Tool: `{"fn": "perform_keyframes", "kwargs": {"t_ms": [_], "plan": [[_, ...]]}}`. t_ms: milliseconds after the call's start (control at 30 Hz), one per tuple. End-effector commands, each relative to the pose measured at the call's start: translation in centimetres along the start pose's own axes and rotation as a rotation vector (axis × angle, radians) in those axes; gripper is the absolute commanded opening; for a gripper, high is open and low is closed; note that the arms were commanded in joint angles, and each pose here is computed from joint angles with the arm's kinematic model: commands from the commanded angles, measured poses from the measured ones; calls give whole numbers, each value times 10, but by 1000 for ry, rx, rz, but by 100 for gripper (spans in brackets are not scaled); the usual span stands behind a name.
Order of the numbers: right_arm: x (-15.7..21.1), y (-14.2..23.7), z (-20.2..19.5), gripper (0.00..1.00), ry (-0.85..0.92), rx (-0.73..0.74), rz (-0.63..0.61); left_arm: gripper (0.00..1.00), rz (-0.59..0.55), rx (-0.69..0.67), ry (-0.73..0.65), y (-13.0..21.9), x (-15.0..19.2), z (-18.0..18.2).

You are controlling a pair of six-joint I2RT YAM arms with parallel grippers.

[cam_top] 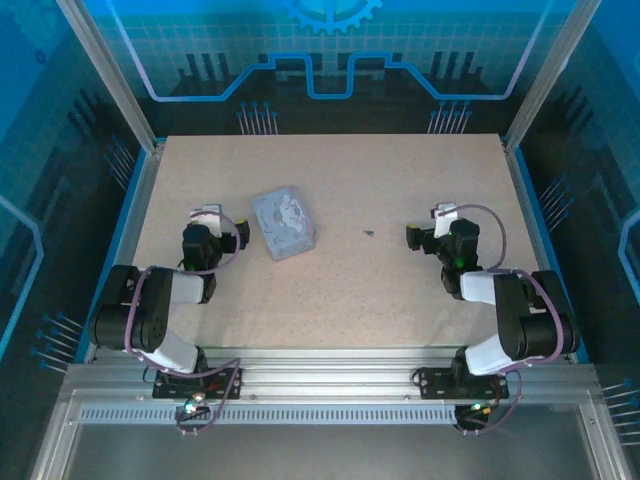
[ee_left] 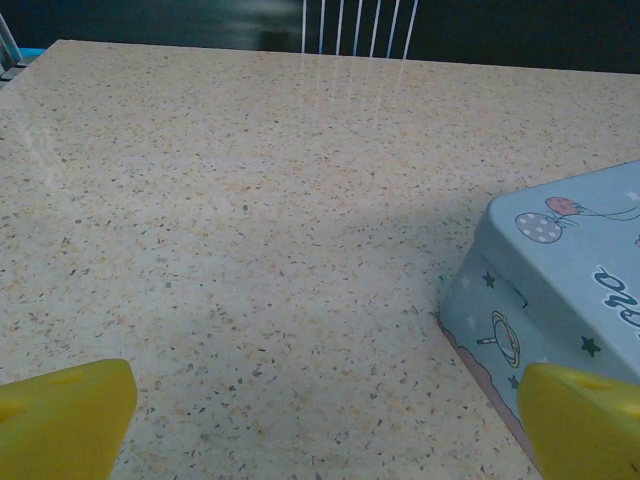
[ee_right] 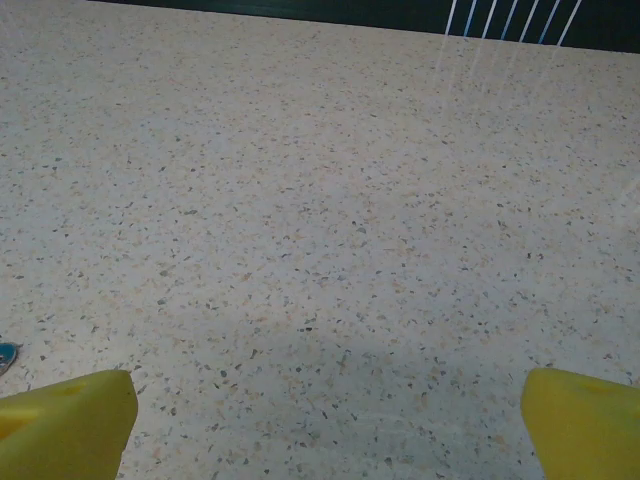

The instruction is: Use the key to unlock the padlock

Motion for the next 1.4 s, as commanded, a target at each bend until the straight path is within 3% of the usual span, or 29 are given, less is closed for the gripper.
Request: {"fn": "perform_keyframes", "kwargs": {"t_ms": [0, 967, 1167, 1267, 1367], "plan": [[-7, -4, 4, 100, 16, -24, -23, 99, -2, 32, -15, -3, -3, -6], [-16, -2, 2, 100, 7, -20, -9, 99, -8, 13, 1, -2, -5, -3], [-43, 9, -2, 100, -1, -21, 31, 99, 38, -60, 16, 9, -42, -2], [-55, 16, -2, 100, -33, -39, 29, 99, 11, -99, 111, 18, -68, -1], [-76, 29, 3, 100, -120, -99, -24, 99, 5, -23, 248, 26, -88, -9]]}}
Point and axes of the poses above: each hand's point on the last joint's axis, 136 mm out from that joint toward the fingers, its own y axis back along the fingers, its own z axis along the line the jaws close on, x = y × z, the point moved 7 cm from there along y, back along the fingers, and after that the axes turned 3 degrees about y, right-handed, at the moved point
